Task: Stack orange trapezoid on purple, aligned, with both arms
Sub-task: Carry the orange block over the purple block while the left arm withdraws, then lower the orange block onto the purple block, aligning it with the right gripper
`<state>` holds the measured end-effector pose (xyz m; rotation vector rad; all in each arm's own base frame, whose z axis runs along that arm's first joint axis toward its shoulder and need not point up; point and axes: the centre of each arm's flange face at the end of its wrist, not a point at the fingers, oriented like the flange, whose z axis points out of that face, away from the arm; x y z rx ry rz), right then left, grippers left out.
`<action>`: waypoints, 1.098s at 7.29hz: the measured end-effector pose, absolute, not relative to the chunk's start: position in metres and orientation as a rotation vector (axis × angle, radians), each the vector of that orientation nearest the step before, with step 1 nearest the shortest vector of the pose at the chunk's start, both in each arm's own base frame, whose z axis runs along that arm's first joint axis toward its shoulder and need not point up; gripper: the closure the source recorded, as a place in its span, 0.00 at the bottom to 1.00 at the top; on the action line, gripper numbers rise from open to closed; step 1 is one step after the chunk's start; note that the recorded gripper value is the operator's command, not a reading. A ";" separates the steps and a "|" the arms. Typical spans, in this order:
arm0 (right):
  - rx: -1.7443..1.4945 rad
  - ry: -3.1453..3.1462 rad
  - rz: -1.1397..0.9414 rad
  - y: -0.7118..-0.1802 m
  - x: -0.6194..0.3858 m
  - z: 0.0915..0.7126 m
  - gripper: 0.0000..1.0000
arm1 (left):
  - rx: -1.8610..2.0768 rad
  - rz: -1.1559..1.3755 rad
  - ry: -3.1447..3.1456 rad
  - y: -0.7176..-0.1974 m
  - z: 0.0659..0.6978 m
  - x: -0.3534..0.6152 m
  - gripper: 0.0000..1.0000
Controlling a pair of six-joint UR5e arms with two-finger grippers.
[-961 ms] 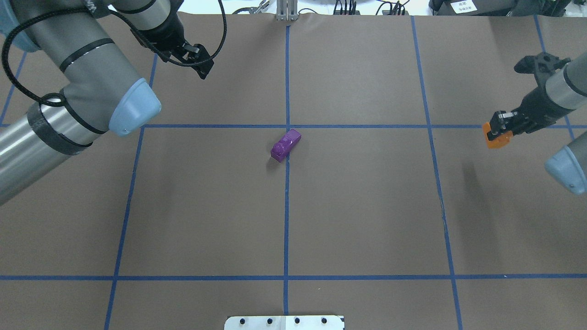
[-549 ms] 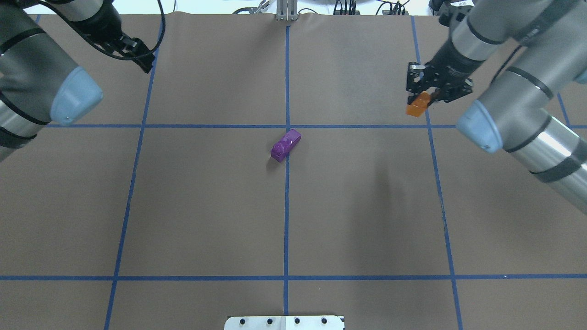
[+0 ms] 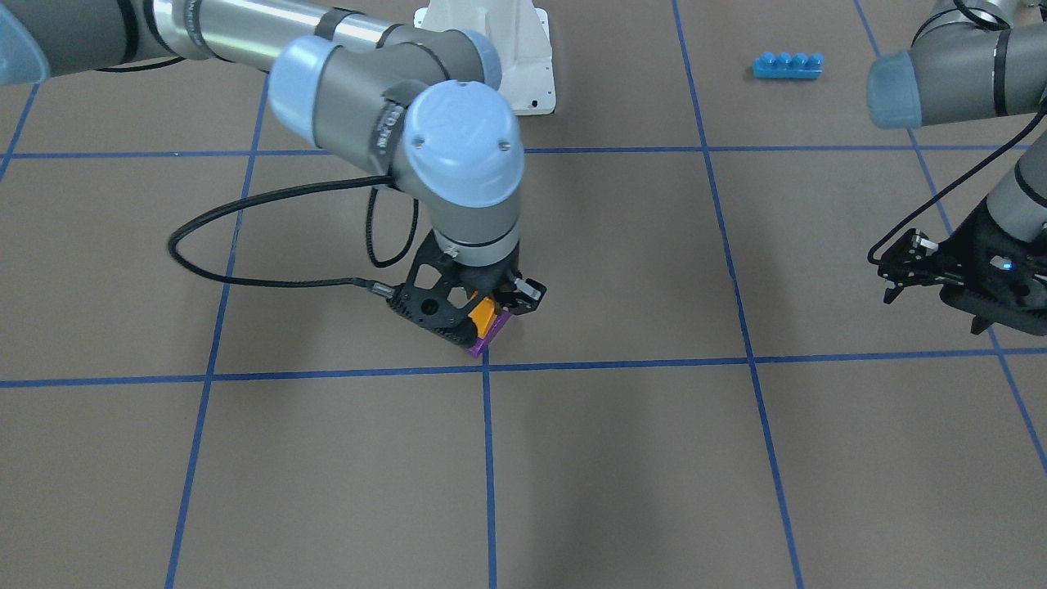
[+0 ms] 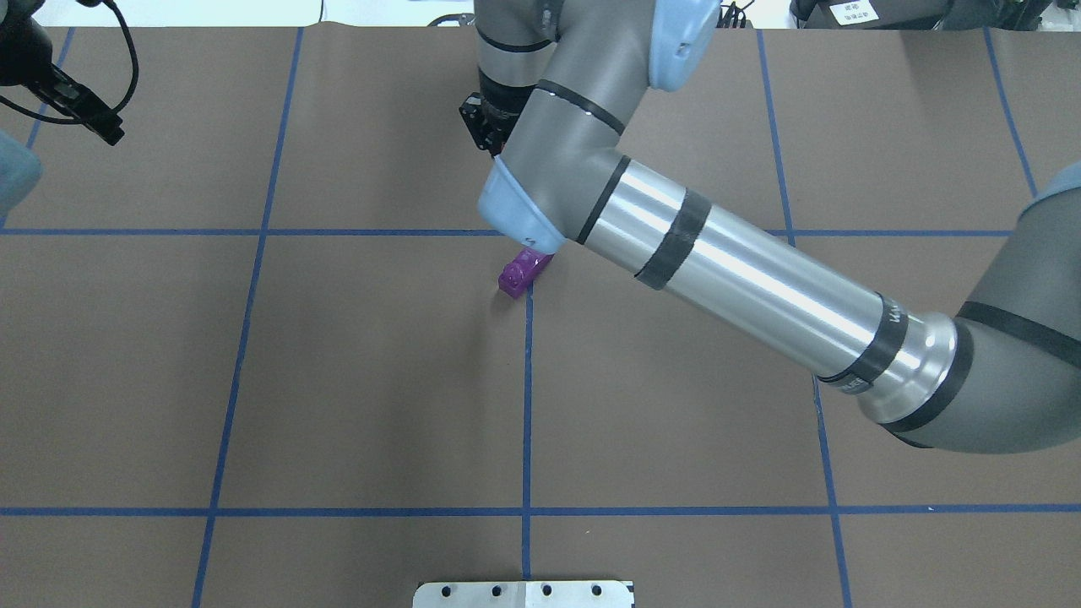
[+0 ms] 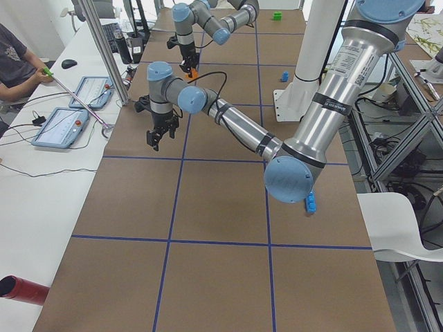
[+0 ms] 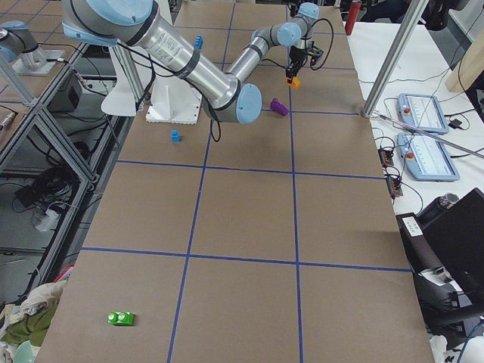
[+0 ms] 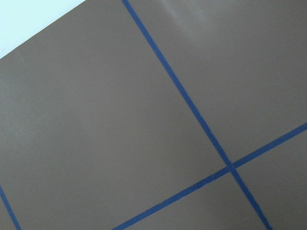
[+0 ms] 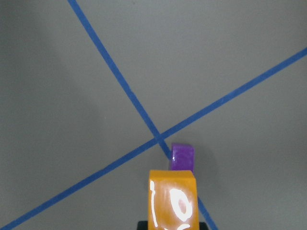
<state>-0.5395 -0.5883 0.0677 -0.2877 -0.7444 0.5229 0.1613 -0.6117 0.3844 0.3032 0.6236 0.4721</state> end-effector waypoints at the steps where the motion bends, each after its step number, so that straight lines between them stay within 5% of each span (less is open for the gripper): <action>1: -0.304 -0.720 0.539 -0.577 -0.561 0.067 1.00 | 0.293 0.471 0.621 -0.609 0.393 0.159 0.00; 8: -0.334 -0.714 0.727 -0.559 -0.598 0.119 1.00 | 0.274 0.466 0.620 -0.607 0.402 0.162 0.00</action>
